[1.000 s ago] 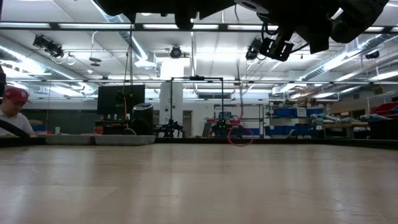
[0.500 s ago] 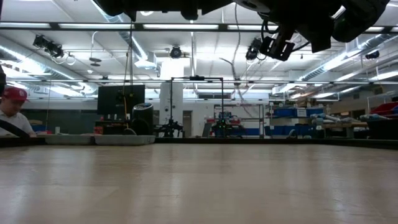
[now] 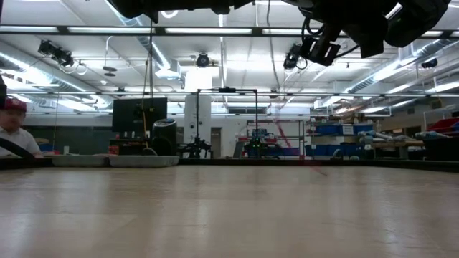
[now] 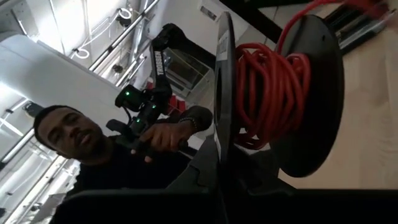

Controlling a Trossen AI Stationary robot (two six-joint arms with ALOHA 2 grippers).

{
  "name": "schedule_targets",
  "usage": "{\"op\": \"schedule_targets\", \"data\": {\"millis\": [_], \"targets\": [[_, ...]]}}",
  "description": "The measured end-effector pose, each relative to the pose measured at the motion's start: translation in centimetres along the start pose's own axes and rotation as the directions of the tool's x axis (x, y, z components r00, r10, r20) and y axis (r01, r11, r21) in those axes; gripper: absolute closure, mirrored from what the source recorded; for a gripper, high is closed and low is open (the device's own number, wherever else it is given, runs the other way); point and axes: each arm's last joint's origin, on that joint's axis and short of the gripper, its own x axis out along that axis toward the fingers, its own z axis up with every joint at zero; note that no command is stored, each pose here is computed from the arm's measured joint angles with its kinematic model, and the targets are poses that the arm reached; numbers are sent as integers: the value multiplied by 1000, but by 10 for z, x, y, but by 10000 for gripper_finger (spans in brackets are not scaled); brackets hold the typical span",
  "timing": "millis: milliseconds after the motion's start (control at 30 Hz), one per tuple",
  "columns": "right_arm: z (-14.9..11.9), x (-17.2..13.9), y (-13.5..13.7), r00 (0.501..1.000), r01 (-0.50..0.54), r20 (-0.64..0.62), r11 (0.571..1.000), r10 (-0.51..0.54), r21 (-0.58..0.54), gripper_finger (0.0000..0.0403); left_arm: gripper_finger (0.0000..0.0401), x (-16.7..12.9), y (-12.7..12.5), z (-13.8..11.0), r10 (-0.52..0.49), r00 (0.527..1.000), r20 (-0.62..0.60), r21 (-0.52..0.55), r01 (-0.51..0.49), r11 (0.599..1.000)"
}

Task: Coil cords
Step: Coil the red wire onto the spool

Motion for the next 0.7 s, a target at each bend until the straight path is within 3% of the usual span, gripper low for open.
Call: {"op": "schedule_targets", "data": {"millis": [267,433,700], "targets": [[6,-1,9,997,-53,56,989,61,-138,402,300,0,1,0,32,999,-23,-26,-33,999],[3,2,9,998,-54,39,992,59,-111,402,300,1,3,0,51,998,-44,-42,-53,998],[1,4,10,998,-54,31,996,56,-76,402,300,0,-1,7,-1,1000,-16,-95,0,995]]}}
